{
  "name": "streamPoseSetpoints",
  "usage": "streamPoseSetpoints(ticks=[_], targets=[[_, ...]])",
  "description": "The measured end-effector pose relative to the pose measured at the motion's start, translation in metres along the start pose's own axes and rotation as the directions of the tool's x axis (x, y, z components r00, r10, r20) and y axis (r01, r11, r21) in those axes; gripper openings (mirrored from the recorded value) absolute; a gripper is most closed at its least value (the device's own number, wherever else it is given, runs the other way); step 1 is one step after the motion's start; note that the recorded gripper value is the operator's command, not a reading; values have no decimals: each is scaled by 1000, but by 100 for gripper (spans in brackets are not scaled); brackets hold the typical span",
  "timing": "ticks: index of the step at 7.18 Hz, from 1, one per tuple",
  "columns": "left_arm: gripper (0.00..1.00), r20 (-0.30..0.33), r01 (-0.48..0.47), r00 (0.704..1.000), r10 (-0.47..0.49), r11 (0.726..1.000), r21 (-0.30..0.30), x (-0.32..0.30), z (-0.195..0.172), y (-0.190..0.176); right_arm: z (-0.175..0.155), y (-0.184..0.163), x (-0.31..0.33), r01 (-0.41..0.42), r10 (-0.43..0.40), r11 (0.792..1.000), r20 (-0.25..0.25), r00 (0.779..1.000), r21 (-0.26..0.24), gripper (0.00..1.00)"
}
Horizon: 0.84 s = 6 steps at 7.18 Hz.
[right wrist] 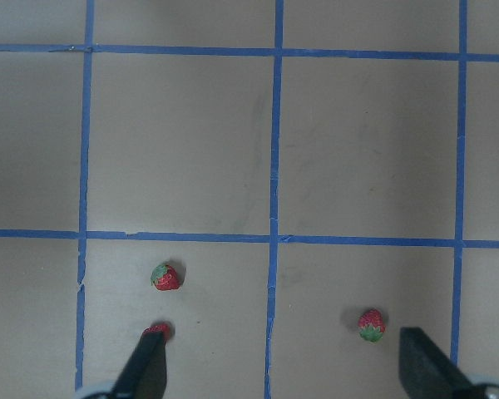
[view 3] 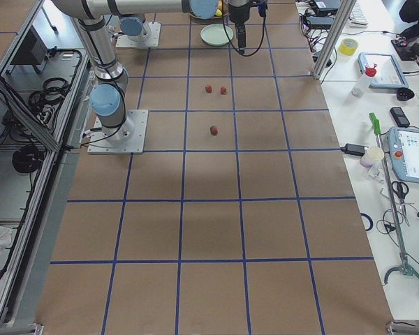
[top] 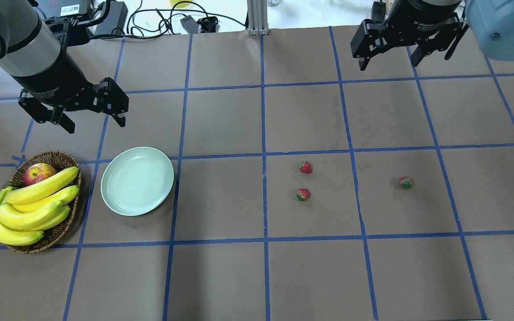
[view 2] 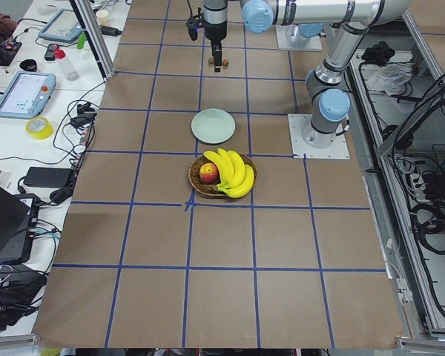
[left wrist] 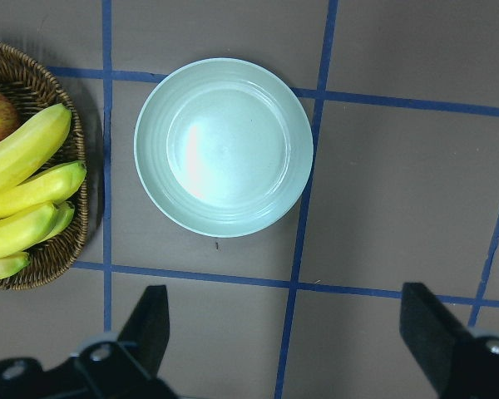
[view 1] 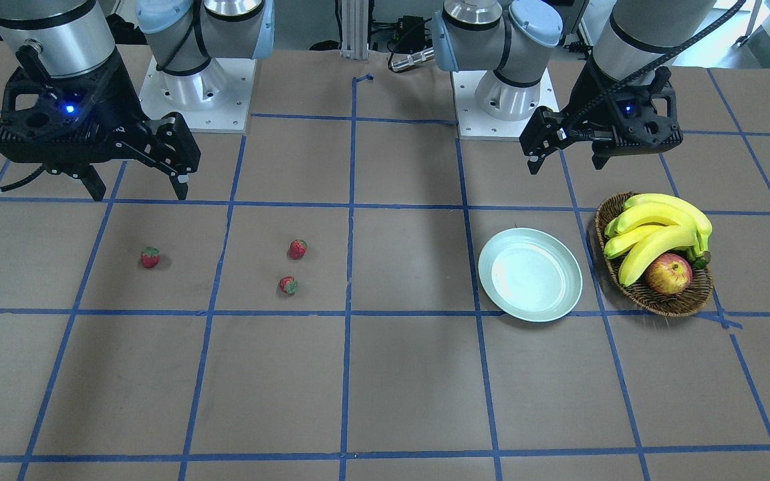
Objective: Collect all strawberries into plate
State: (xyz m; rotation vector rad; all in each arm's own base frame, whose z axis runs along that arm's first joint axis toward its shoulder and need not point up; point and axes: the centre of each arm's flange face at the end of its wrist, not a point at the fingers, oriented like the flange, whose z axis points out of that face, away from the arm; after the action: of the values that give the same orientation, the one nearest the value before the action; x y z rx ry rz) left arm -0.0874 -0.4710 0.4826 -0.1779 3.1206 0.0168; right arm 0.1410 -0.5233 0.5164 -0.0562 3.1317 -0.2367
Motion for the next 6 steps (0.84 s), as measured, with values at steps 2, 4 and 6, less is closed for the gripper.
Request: streamPoseSetpoints(ticks=[2, 4, 6], targets=[[100, 1, 0, 1000, 0, 1000, 7, 0, -3, 1, 0, 0, -1, -2, 2, 1000, 1, 1000, 2, 100], [100, 1, 0, 1000, 0, 1000, 22, -1, -10, 3, 30, -3, -3, -10, 11, 998, 8, 1000, -60, 100], [100, 2, -1, 1000, 1, 1000, 30, -1, -13, 6, 81, 3, -10, -42, 45, 986, 19, 999, -159, 100]])
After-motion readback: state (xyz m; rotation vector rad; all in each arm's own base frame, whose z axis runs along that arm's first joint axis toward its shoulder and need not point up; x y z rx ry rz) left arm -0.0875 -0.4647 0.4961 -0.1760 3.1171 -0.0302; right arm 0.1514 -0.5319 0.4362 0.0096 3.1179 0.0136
